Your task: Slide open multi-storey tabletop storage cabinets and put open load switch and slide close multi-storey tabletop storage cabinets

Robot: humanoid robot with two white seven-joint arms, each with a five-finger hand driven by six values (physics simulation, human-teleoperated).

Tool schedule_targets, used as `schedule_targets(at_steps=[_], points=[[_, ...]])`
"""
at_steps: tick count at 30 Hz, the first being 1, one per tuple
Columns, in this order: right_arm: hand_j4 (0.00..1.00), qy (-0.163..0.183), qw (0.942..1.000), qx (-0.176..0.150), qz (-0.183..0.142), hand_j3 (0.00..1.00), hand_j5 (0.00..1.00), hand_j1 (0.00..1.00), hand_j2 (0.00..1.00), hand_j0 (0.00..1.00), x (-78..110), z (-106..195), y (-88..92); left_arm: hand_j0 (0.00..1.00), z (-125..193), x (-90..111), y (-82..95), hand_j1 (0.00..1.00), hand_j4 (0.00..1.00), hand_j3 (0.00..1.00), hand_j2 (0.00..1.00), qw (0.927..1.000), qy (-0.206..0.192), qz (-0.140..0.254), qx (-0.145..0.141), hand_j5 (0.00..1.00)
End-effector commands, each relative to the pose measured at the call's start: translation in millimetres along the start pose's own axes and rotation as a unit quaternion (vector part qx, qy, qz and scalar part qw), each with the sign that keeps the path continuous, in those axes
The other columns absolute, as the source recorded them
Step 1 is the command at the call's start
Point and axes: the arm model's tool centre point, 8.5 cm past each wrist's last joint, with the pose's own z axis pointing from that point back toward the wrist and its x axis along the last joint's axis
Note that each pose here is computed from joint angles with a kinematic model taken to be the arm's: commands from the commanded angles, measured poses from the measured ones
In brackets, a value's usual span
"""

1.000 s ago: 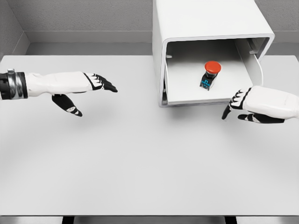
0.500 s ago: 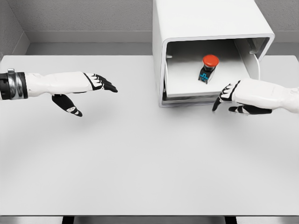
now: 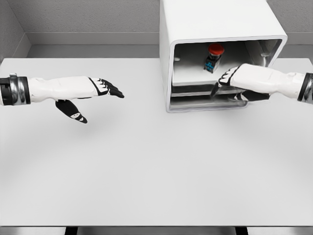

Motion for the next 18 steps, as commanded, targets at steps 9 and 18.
schedule_targets(at_steps=[9,18], points=[[0.63,-0.014,0.9999,0.006,0.001,0.63,0.63,0.63,0.63,0.63,4.9,-16.2,2.4,1.0,-0.9,0.7,-0.1,1.0,1.0,1.0,1.0,1.0,-0.002,0.003,0.001,1.0],[1.0,0.003,0.9992,0.037,0.018,1.0,1.0,1.0,1.0,1.0,29.5,45.9,22.8,1.0,-1.3,0.4,-1.8,1.0,1.0,1.0,1.0,1.0,-0.002,0.005,0.0,1.0]])
